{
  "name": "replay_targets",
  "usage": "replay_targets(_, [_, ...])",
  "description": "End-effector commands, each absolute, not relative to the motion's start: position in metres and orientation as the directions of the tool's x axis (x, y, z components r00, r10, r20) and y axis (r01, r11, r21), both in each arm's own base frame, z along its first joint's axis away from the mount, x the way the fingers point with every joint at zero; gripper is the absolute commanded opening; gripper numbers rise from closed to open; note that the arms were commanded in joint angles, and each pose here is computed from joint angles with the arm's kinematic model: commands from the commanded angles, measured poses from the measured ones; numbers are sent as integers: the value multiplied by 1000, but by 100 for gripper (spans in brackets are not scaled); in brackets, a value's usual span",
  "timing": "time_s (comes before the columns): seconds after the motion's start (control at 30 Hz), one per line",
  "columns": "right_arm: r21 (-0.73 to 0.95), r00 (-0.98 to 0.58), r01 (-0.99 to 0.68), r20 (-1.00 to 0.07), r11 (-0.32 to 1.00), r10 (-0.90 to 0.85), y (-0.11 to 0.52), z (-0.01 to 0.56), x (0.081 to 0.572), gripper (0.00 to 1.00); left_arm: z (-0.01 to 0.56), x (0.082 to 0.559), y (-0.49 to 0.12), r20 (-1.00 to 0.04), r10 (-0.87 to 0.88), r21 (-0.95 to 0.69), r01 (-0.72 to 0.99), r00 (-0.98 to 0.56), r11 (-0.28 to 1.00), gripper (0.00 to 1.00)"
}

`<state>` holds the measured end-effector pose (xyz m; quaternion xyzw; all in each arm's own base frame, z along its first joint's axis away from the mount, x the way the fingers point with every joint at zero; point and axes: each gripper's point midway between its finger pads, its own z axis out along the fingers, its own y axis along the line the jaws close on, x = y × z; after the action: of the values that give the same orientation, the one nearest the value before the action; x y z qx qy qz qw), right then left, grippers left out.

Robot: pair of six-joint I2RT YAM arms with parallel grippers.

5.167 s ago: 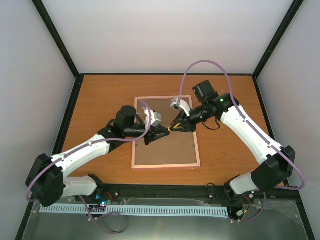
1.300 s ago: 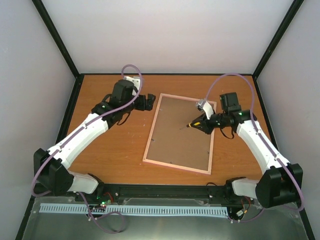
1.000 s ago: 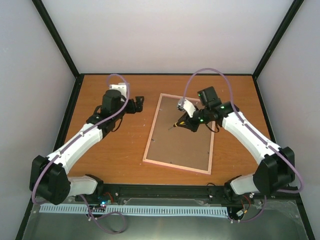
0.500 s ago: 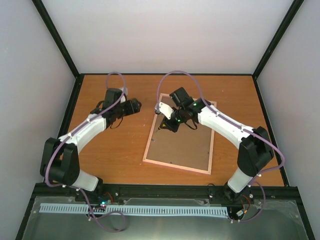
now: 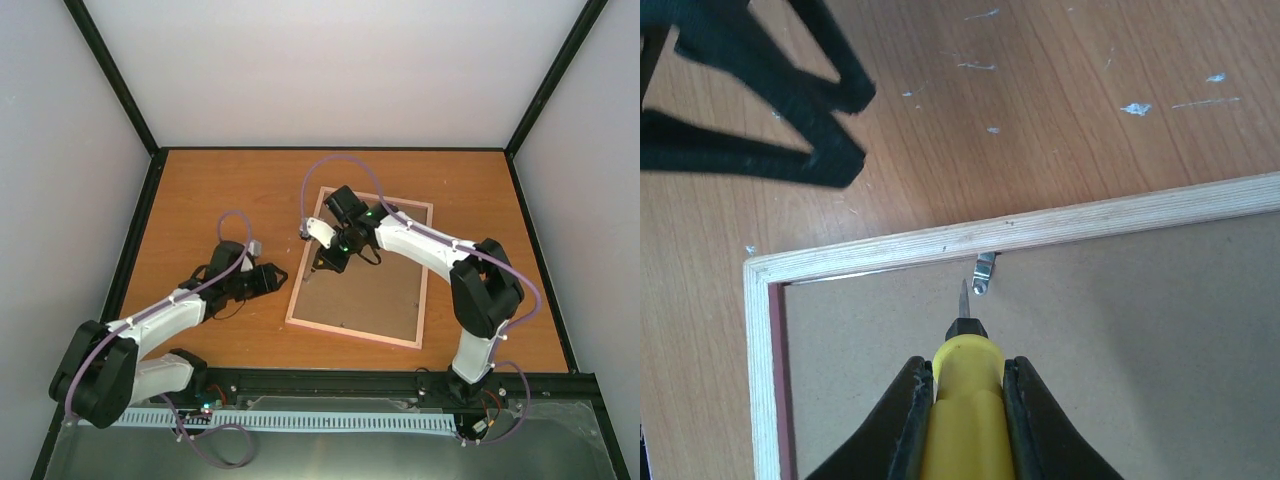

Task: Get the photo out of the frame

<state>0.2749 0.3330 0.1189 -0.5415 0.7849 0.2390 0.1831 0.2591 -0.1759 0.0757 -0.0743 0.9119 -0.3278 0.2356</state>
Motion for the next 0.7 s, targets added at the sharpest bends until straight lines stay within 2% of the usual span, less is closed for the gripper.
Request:
replay_targets(0.0, [193,-340,-940,-579,281,-741,346,128,277,3,75,246,-194,-391,-261,-678,85,-882,730,61])
replay_targets(0.1, [207,-353,-936,-571,286,-741,347,125,277,3,71,241,-199,-406,-231,-653,105,-884,750,59])
replay_targets(0.23, [238,-380,-925,-544,297,-748,349,123,278,3,60,241,-205,-421,-206,-625,117,-883,772,51])
replay_targets(0.43, [235,-396,-918,-522,319,-756,348,115,282,3,42,239,-221,-426,-138,-563,142,-894,814,50])
replay_targets(0.67, [265,-408,-912,-502,313,-763,347,108,277,3,31,240,-221,-406,-148,-541,107,-902,834,49])
